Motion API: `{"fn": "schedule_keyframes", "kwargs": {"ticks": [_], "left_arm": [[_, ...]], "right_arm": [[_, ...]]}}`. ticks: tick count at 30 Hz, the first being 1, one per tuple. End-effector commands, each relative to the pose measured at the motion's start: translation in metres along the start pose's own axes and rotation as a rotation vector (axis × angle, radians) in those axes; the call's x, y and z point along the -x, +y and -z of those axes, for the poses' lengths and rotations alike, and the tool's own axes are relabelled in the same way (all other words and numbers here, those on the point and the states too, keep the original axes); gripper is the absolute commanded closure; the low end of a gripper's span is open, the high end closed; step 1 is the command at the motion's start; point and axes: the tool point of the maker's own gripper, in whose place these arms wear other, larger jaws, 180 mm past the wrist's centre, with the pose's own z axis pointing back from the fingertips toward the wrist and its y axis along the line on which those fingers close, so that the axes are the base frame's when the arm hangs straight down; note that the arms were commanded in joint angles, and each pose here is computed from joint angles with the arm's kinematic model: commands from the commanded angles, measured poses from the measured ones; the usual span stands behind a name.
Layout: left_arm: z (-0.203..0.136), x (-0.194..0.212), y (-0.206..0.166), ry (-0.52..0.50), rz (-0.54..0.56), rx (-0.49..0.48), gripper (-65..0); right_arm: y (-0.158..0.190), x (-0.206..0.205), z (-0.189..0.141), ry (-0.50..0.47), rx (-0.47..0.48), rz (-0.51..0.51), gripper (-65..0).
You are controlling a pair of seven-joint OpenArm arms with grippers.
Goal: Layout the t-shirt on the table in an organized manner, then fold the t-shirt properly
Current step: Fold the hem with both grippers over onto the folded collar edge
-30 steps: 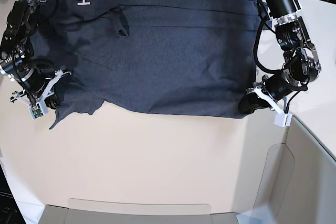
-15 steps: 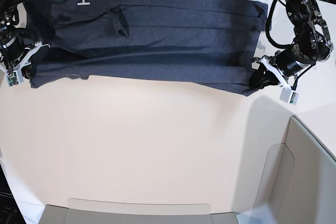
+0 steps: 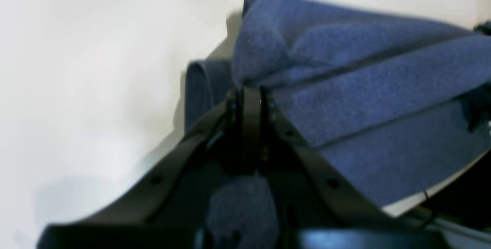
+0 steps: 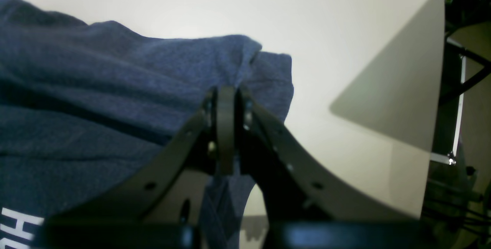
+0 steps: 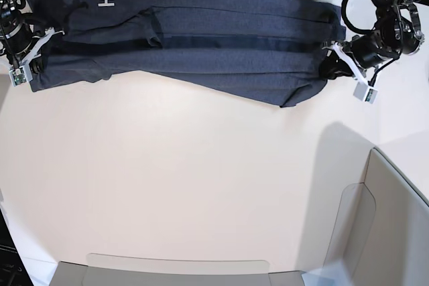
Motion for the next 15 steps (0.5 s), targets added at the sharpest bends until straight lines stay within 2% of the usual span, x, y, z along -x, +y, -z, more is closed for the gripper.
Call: {"fn": "schedule_keyframes", "kwargs": {"ticks": [1, 7, 10, 15], "left_arm": [[-0.005, -0.007, 0.001, -0.027, 0.016, -0.006, 0.0], [-0.005, 0.015, 0.000, 0.025, -0.004, -0.002, 0.0], [-0.005, 0.022, -0.001, 0.042, -0.012, -0.002, 0.0], [-0.004, 0.030, 0.002, 0.058, -0.030, -0.005, 0.0]], "right_arm": [[-0.001, -0.004, -0.003, -0.017, 0.005, -0.015, 0.0], [0.006, 0.020, 0.000, 0.060, 0.035, -0.003, 0.0], [0.007, 0.035, 0.001, 0.136, 0.066, 0.003, 0.0], [0.012, 0.039, 0.004, 0.156, 0.069, 0.025, 0.0]]}}
